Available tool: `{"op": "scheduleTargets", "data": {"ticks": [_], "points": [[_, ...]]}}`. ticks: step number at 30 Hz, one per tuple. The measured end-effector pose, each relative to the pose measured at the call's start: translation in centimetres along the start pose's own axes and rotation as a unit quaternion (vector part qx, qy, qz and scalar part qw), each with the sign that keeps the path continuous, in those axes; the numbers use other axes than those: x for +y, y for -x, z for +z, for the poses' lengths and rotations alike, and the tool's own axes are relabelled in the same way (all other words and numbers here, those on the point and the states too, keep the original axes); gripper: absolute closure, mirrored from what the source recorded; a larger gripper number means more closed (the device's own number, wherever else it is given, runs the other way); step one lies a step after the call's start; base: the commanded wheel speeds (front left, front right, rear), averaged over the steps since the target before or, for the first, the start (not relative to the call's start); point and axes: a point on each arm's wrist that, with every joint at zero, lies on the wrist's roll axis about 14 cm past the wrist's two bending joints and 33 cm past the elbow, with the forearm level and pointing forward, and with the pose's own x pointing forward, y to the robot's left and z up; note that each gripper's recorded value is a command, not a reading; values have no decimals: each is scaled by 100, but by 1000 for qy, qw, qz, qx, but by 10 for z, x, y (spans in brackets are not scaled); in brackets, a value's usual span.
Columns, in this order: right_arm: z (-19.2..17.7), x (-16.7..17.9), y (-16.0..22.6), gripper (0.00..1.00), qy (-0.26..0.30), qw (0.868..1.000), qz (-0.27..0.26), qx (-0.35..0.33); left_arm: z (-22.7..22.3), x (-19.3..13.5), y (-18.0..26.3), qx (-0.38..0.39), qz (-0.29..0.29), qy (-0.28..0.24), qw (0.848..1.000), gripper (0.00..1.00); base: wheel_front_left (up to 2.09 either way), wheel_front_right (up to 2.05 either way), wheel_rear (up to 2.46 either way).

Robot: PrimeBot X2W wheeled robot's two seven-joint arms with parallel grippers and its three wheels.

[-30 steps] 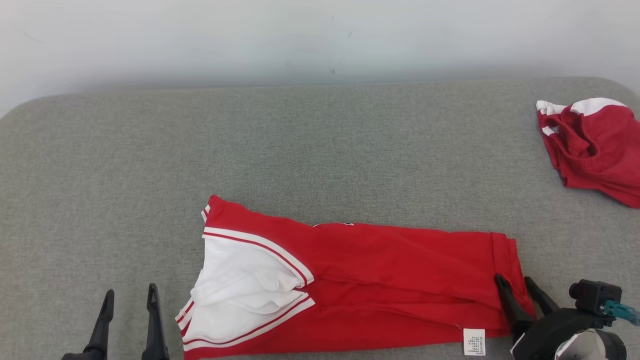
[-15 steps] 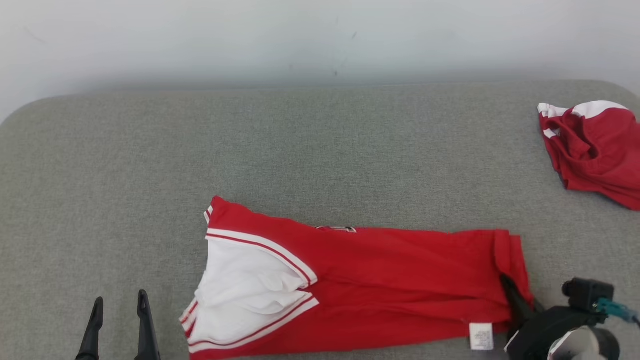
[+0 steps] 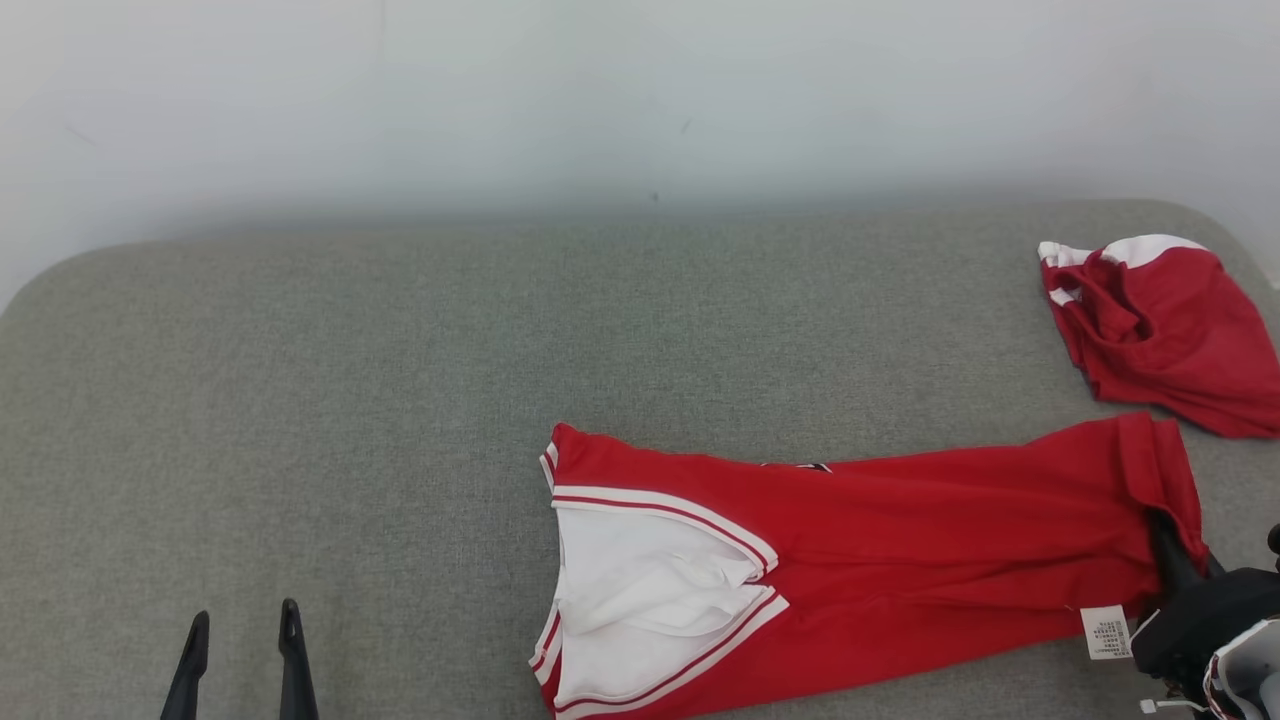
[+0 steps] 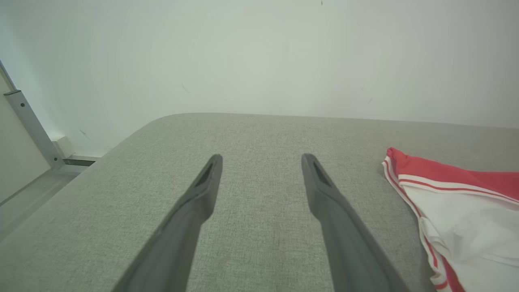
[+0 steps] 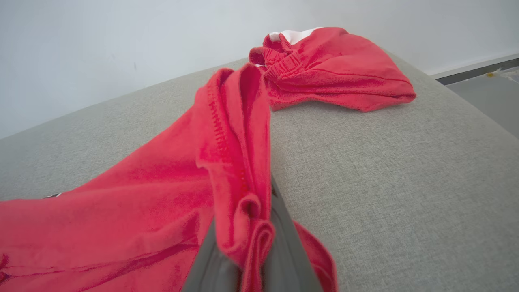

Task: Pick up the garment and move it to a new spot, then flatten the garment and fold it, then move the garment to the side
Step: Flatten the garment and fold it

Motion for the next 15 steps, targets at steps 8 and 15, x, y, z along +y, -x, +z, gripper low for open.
{"op": "scheduleTargets", "data": {"ticks": [8,15], "points": [[23,60,6,100,-3,996,78,-41,2,2,8,-3,2,-1,1000,0,0,0,0],[31,146,19,100,-7,981,187,-46,5,-1,12,-7,-2,1,1000,0,0,0,0]]}}
